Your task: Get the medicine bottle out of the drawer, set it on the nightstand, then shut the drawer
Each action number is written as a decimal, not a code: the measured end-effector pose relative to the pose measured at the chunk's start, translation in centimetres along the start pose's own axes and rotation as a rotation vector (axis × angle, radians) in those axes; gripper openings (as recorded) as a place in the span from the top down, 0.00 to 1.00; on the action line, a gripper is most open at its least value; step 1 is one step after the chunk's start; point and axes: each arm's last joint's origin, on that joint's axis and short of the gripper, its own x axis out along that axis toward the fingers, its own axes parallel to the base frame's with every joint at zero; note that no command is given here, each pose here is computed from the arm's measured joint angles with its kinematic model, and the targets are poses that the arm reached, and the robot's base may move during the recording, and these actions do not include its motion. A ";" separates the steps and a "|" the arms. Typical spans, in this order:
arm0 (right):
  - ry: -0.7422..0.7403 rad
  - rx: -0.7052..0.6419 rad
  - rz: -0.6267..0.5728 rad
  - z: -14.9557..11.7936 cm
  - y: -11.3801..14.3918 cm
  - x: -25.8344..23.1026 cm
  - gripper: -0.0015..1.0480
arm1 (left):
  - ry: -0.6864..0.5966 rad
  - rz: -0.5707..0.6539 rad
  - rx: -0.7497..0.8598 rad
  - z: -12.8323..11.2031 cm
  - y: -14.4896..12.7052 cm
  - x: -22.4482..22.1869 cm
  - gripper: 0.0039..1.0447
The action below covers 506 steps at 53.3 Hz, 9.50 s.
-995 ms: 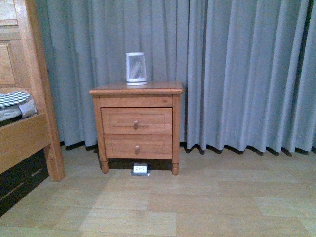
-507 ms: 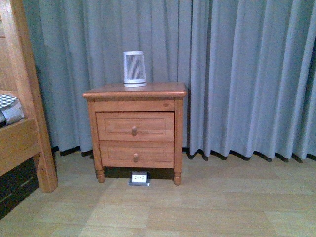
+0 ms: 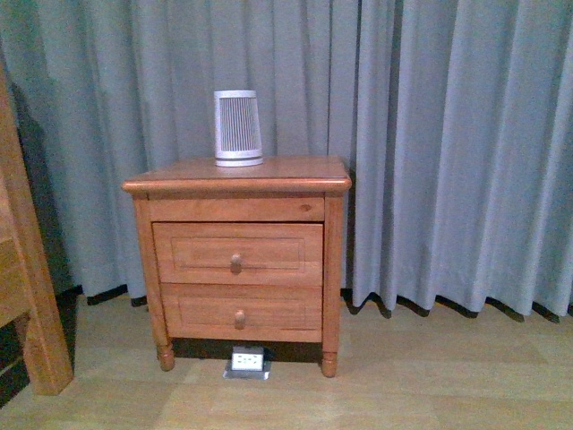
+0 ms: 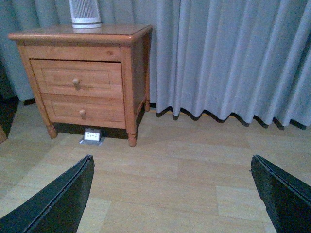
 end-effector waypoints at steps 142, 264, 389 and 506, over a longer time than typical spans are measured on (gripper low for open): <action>0.000 0.000 0.000 0.0 0.0 0.0 0.07 | 0.192 -0.188 0.080 -11.3 -12.8 43.9 0.06; 0.000 0.000 0.000 0.0 0.0 0.0 0.07 | 0.203 -0.143 0.116 -12.1 -11.3 46.6 0.56; 0.000 0.000 0.000 0.0 0.0 0.0 0.07 | 0.116 0.016 0.124 5.3 -3.4 12.3 0.06; 0.000 0.000 0.005 0.0 0.0 0.0 0.07 | -0.001 0.007 0.000 0.0 0.0 0.0 0.06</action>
